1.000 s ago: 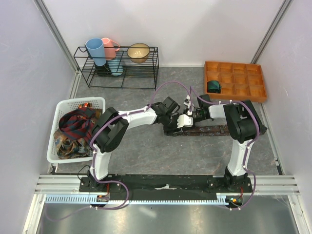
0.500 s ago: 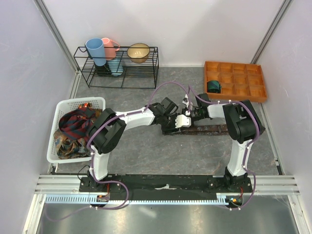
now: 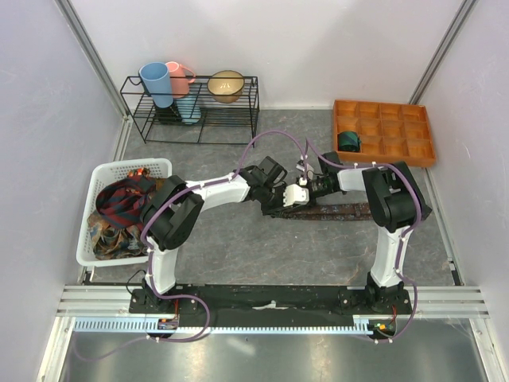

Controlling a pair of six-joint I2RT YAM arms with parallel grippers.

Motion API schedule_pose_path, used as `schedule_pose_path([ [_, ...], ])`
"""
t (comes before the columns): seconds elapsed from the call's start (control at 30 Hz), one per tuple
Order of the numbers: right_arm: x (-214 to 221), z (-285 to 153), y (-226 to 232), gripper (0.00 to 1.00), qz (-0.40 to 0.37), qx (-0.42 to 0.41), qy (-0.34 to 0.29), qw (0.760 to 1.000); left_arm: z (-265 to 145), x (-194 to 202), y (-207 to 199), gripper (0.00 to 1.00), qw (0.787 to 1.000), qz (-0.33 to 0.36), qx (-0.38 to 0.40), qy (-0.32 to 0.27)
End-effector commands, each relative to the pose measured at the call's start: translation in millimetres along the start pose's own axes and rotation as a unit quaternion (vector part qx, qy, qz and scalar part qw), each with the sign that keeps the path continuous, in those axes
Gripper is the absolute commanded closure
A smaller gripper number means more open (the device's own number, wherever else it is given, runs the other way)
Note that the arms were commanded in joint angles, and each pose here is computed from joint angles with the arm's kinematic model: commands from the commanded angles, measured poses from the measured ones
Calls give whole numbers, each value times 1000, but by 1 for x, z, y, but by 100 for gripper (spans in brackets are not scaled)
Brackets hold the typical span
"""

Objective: Roll the ties
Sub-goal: Roll the tie at the center of the board.

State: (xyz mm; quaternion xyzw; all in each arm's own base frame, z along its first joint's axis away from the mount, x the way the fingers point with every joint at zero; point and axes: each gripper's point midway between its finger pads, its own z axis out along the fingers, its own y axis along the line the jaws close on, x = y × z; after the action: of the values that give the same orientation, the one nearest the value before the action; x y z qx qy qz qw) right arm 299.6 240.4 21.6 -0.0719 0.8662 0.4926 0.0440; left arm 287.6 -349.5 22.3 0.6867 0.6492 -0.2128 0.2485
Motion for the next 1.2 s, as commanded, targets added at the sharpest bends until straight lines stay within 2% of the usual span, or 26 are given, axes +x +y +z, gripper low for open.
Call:
schedule_pose_path([
  [0.0,-15,-18,-10,81,-55,45,-24,997,-3,6,-1,91,1000,-6,7,14],
  [0.07,-19,-40,-7,67,-90,54,-30,994,-1,13,-3,94,1000,-11,12,27],
  [0.13,-25,-64,-9,61,-118,65,-39,990,1,19,-3,96,999,-14,15,34],
  [0.17,-22,-74,-9,57,-151,72,-23,986,2,21,-4,96,999,-14,16,36],
  [0.27,-17,-99,-15,52,-210,110,0,971,3,24,-5,97,999,-15,20,41],
  [0.3,-18,-105,-19,50,-256,117,6,960,3,23,-5,97,999,-15,22,41],
  [0.37,-15,-114,-21,47,-297,136,16,945,3,23,-5,97,999,-14,22,41],
  [0.47,-11,-121,-27,41,-373,153,36,914,3,23,-5,97,999,-16,24,43],
  [0.5,-13,-126,-30,39,-426,159,44,890,3,25,-5,97,998,-17,27,45],
  [0.57,-4,-128,-42,34,-463,174,65,867,4,25,-4,97,998,-17,30,45],
  [0.63,-4,-134,-44,27,-523,181,74,829,3,25,-4,97,998,-18,33,48],
  [0.73,-6,-130,-48,6,-572,186,86,795,3,25,-4,97,998,-18,34,49],
  [0.77,-7,-129,-49,2,-580,189,88,787,3,25,-4,97,998,-18,35,49],
  [0.93,0,-126,-68,2,-615,195,119,754,3,24,-1,97,998,-18,33,50],
  [1.0,2,-126,-74,5,-632,198,129,738,3,25,-1,97,998,-20,33,52],
  [1.17,4,-125,-85,19,-638,209,139,728,2,26,1,98,998,-22,28,55],
])
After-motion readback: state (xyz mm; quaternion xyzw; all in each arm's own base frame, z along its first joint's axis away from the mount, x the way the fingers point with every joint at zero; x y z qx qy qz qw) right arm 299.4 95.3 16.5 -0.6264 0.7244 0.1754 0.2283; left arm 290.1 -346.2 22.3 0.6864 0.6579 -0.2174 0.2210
